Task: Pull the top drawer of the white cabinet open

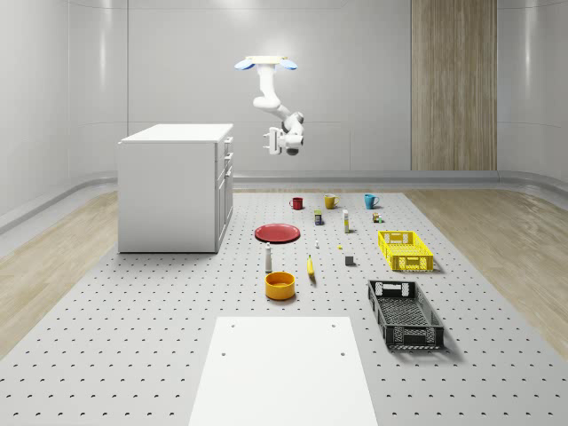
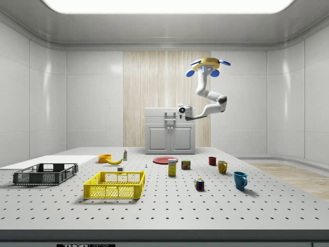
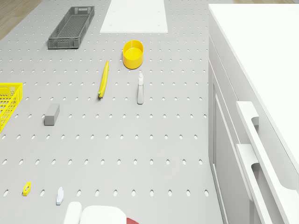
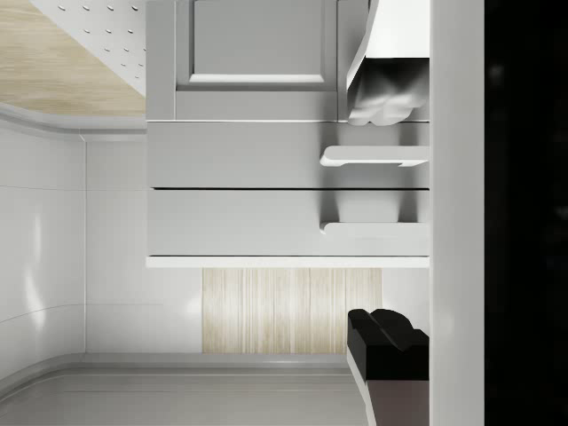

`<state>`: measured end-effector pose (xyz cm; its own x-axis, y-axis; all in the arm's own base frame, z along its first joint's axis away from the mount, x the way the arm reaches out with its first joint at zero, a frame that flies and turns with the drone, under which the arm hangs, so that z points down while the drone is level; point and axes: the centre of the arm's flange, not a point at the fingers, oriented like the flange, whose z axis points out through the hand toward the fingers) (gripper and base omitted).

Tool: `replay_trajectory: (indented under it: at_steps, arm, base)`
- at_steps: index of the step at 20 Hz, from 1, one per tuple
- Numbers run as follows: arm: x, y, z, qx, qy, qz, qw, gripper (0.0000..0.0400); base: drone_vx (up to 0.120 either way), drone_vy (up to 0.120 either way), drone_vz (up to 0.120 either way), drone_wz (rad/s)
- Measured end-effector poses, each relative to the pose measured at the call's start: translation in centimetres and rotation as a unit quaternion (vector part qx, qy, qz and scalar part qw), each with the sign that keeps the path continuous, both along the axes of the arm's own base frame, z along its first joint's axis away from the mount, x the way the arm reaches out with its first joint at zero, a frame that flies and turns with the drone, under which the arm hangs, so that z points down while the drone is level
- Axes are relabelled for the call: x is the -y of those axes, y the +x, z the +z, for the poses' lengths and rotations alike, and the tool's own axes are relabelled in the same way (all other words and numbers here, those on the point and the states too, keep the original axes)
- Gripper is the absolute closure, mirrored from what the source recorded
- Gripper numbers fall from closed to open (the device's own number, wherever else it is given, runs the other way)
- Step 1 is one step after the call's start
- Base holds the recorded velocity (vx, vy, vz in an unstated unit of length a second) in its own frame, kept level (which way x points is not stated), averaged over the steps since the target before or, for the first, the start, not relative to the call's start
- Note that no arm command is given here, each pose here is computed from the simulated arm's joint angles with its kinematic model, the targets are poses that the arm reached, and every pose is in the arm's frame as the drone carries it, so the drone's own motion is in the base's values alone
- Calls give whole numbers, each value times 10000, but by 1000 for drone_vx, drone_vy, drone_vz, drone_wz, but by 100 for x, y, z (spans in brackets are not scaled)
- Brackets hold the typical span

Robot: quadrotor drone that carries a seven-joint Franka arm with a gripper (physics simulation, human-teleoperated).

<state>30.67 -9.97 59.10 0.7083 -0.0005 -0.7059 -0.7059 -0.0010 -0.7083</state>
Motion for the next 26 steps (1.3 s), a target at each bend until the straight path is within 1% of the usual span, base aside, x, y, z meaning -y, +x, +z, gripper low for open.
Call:
replay_trajectory:
  at_steps: [3,8,10,17,21,26]
  arm:
    - [0,0,0,0,0,0,10000,95]
    - [0,0,0,0,0,0,10000,95]
    - [0,0,0,0,0,0,10000,95]
    - [-7,0,0,0,0,-1,10000,95]
    - [-113,0,0,0,0,-1,10000,95]
    - [-328,-1,1,0,1,0,10000,95]
  base:
    - [120,-93,0,0]
    - [120,-8,0,0]
    - [120,-120,0,0]
    - [6,-6,0,0]
    - [0,0,0,0]
    - [0,0,0,0]
